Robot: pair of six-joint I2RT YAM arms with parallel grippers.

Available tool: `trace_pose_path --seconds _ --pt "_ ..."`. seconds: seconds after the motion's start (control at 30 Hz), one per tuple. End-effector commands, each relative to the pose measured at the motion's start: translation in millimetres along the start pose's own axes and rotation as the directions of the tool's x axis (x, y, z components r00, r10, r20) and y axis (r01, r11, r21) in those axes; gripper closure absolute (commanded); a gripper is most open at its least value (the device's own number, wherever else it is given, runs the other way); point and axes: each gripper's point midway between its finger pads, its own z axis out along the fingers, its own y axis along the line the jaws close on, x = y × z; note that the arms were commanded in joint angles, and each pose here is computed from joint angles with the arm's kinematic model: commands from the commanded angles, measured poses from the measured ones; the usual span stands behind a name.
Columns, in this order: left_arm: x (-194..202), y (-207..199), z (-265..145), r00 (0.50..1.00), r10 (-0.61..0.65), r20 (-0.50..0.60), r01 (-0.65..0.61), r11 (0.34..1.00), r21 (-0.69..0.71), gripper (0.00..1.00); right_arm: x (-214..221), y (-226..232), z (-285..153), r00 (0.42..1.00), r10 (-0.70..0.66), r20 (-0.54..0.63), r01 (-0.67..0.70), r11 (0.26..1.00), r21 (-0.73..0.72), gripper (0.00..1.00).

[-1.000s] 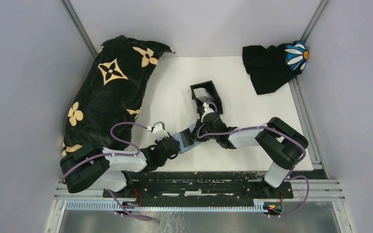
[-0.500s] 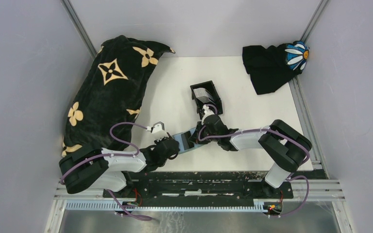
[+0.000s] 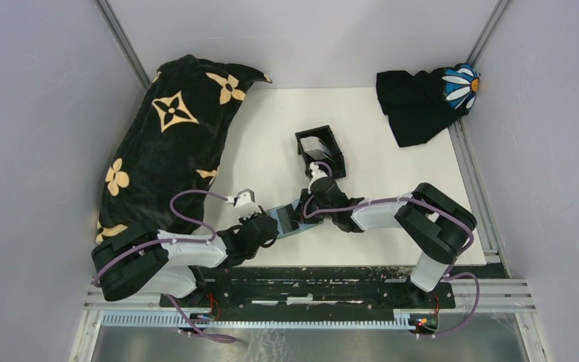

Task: Put the credit cards into the card holder
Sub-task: Insert the credit card into the card holder.

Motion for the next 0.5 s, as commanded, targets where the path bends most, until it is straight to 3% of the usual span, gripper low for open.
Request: trace_pose_path --seconds 0.0,0.23,0.47 --pt "13.4 31.9 -2.5 0.997 0.064 -0.044 -0.068 0.994 -0.081 0.86 56.3 -29.7 -4.8 0.981 -0.049 -0.188 0.075 0.988 0.134 0.92" --pt "9.5 29.4 -5.2 0.998 0.056 -0.033 -0.058 0.996 -0.066 0.85 38.4 -23.6 -15.5 0.983 -0.105 -0.151 0.129 0.978 0.162 0.63" --pt "6.0 25.8 -6.6 0.998 0.052 -0.025 -0.054 0.997 -0.053 0.82 25.6 -18.3 -22.2 0.982 -0.141 -0.129 0.164 0.97 0.182 0.54"
